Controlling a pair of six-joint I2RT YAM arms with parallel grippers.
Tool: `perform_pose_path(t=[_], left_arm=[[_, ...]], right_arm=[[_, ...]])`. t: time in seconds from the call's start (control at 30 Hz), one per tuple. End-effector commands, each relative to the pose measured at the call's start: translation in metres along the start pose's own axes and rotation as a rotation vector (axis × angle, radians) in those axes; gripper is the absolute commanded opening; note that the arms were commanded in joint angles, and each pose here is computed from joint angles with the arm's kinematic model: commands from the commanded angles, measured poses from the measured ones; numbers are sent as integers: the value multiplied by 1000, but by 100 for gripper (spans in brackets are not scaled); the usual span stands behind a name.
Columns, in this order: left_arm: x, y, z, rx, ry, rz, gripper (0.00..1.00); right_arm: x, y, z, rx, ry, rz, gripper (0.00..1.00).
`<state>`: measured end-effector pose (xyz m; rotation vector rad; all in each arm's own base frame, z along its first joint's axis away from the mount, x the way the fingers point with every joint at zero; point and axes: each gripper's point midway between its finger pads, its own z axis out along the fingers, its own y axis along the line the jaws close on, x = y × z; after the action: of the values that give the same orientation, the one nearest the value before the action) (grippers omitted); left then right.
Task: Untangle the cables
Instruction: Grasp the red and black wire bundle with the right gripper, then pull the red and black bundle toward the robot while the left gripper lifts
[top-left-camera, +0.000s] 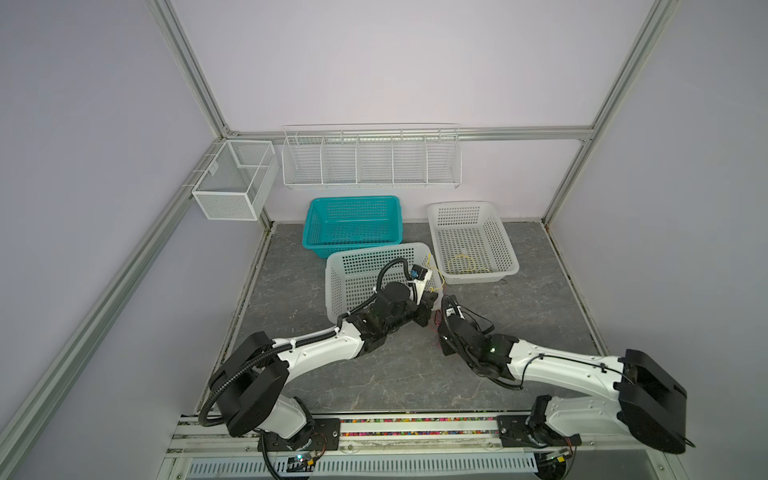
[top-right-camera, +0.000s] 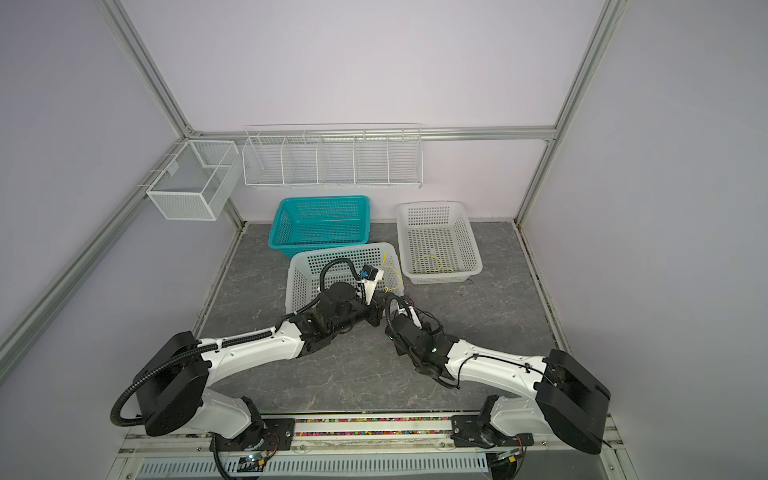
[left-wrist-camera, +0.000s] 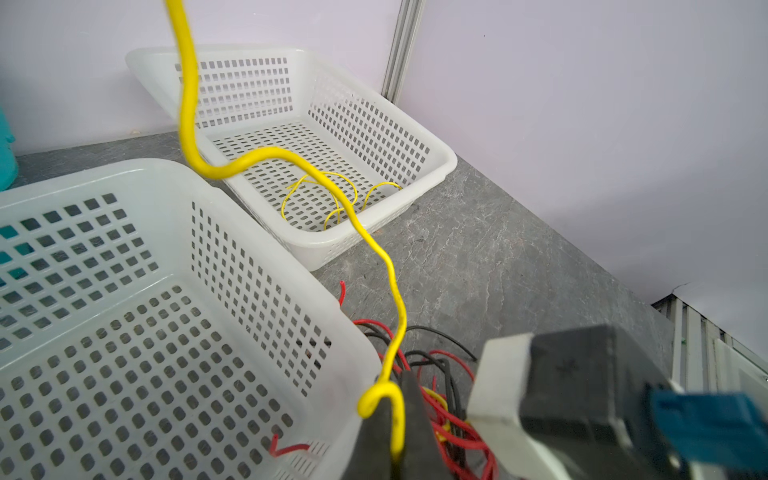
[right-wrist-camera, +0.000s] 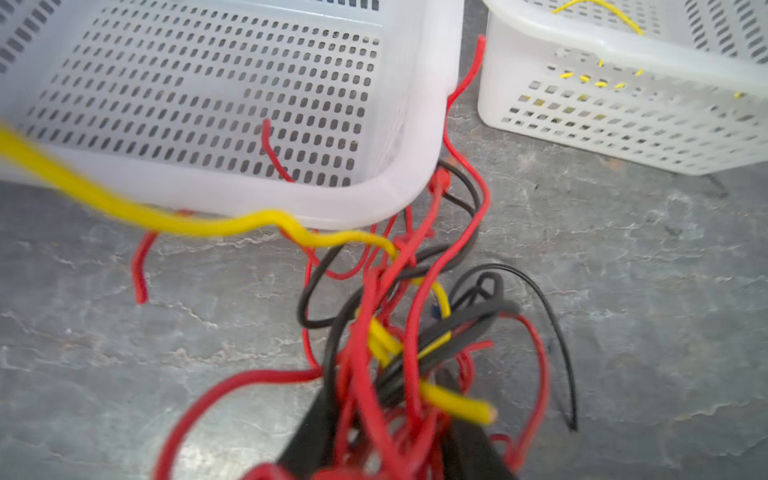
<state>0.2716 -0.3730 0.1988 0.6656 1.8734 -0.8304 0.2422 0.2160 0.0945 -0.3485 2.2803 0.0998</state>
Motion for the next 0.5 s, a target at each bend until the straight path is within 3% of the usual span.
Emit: perform_pose_path(t=[0.0,0.47], left_arm=[[-28,1,-5,-30,-44,-17,0],[-79,-21,-38,44,-146,31,0]], right_arm=[[18,-25,-4,82,20,20,6],[46,-86,-20,249,47,182,6]])
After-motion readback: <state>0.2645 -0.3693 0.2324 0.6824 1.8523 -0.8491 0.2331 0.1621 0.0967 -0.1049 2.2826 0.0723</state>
